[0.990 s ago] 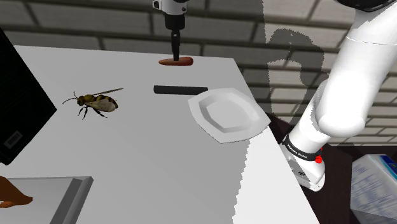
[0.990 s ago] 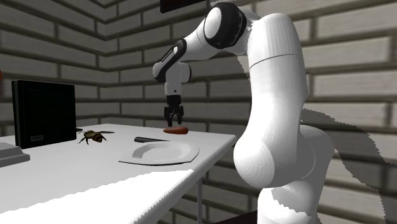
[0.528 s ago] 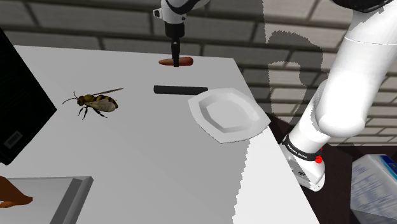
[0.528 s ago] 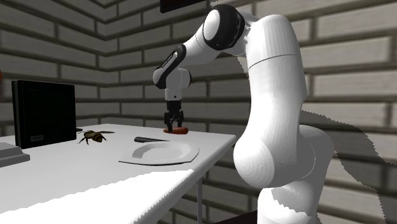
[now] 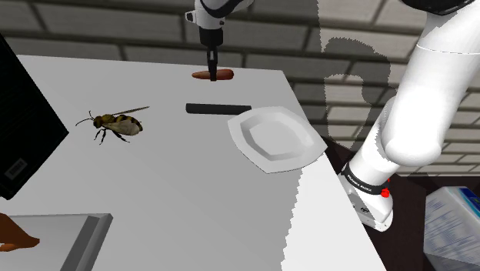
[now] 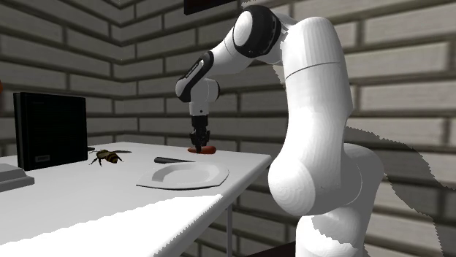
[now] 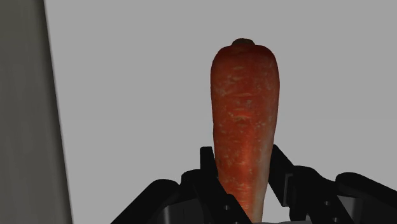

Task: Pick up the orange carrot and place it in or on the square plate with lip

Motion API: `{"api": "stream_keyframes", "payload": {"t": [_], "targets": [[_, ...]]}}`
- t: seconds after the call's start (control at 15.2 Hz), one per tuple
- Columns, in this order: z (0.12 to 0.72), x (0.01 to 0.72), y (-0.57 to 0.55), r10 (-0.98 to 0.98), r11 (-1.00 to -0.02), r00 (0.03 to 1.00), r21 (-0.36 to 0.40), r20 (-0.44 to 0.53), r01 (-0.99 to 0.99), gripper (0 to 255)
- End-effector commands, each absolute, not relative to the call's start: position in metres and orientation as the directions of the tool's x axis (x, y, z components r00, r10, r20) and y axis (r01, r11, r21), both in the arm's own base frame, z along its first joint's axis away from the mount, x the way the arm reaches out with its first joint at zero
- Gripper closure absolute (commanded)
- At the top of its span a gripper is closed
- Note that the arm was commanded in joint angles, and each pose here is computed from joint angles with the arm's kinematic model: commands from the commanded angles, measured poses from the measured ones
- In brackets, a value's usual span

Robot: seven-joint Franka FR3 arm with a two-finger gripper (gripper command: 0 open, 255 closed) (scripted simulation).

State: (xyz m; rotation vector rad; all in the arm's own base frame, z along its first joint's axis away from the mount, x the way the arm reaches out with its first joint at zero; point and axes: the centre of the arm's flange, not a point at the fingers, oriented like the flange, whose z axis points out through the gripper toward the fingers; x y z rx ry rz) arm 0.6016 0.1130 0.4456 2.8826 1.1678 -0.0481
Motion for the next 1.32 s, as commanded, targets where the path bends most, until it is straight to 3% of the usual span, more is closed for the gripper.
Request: {"api": "stream_keyframes", "payload": {"t": [0.0, 0.4, 1.25], "targets": [[0.446, 0.602, 0.113, 0.695, -0.718, 0.718, 0.017, -0.04, 0.696, 255], [0.446, 0.602, 0.113, 0.695, -0.718, 0.718, 0.017, -0.04, 0.696, 255], [0.514, 0.602, 0.113, 0.695, -0.718, 0.718, 0.017, -0.04, 0.696, 255]]}}
